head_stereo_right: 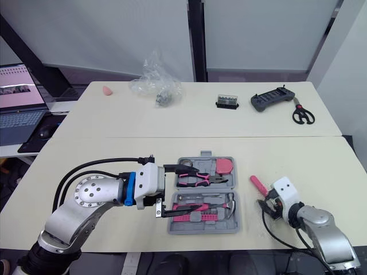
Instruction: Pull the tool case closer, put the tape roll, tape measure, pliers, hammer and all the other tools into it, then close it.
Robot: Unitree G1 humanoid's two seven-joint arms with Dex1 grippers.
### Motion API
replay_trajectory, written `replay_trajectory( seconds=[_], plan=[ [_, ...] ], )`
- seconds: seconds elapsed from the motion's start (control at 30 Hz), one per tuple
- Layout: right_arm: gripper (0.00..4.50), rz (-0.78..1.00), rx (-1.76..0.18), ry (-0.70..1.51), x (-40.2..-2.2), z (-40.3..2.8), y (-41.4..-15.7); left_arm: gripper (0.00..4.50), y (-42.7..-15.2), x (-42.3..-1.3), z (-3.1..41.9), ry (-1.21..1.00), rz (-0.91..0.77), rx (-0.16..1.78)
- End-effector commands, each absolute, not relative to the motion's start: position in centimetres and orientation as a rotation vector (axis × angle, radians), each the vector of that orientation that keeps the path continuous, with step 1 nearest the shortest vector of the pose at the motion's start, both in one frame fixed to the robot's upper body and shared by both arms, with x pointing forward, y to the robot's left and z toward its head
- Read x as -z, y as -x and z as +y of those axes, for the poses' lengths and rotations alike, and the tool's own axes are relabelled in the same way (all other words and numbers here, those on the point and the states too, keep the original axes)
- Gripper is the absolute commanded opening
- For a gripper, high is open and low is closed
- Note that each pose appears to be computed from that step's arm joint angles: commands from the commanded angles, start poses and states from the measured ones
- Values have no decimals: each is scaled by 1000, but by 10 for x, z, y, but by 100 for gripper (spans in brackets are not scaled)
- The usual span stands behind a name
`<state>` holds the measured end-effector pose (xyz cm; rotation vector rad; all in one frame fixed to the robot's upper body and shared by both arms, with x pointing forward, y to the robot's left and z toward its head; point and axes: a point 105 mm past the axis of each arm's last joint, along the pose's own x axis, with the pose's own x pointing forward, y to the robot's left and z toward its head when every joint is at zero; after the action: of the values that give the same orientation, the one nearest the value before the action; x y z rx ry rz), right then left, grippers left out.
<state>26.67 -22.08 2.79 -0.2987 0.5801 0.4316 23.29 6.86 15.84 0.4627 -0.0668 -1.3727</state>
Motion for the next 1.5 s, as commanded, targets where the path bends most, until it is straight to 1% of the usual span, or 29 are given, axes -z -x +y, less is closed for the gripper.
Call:
replay_trajectory(
  seconds=[0.03,0.1,0.17,0.37,0.43,0.5,0.57,0.6,0.7,0.8,0.93,1.07,1.23,1.33,1.5],
  plan=[
    [252,555,-427,303,-31,-219,-270,450,-227,-164,62,-477,-107,1401],
    [203,548,-424,306,-32,-219,-271,450,-227,-164,62,-476,-107,1402],
    [166,541,-427,314,-32,-218,-272,450,-227,-164,62,-474,-107,1402],
    [72,522,-460,352,-36,-216,-269,450,-225,-164,64,-474,-103,1404],
    [71,501,-495,399,-42,-214,-268,450,-224,-163,67,-477,-101,1404],
    [71,454,-573,477,-55,-205,-269,450,-223,-163,72,-483,-106,1401],
    [71,411,-771,610,-80,-184,-262,450,-220,-166,90,-480,-106,1379],
    [71,410,-851,638,-88,-174,-258,450,-218,-166,100,-486,-94,1377],
    [71,421,-1003,628,-105,-147,-251,450,-210,-158,125,-521,-13,1393],
    [71,449,-1104,646,-111,-127,-246,450,-204,-154,143,-548,58,1408],
    [71,477,-1277,736,-110,-92,-233,450,-199,-157,164,-587,155,1421],
    [71,508,-1339,768,-113,-73,-226,450,-185,-155,178,-593,262,1442],
    [71,535,-1381,816,-112,-53,-218,450,-173,-153,185,-583,354,1490],
    [71,559,-1425,844,-105,-40,-210,450,-174,-151,186,-598,378,1520],
    [71,568,-1429,880,-95,-29,-209,450,-178,-152,189,-595,382,1531]
  ],
)
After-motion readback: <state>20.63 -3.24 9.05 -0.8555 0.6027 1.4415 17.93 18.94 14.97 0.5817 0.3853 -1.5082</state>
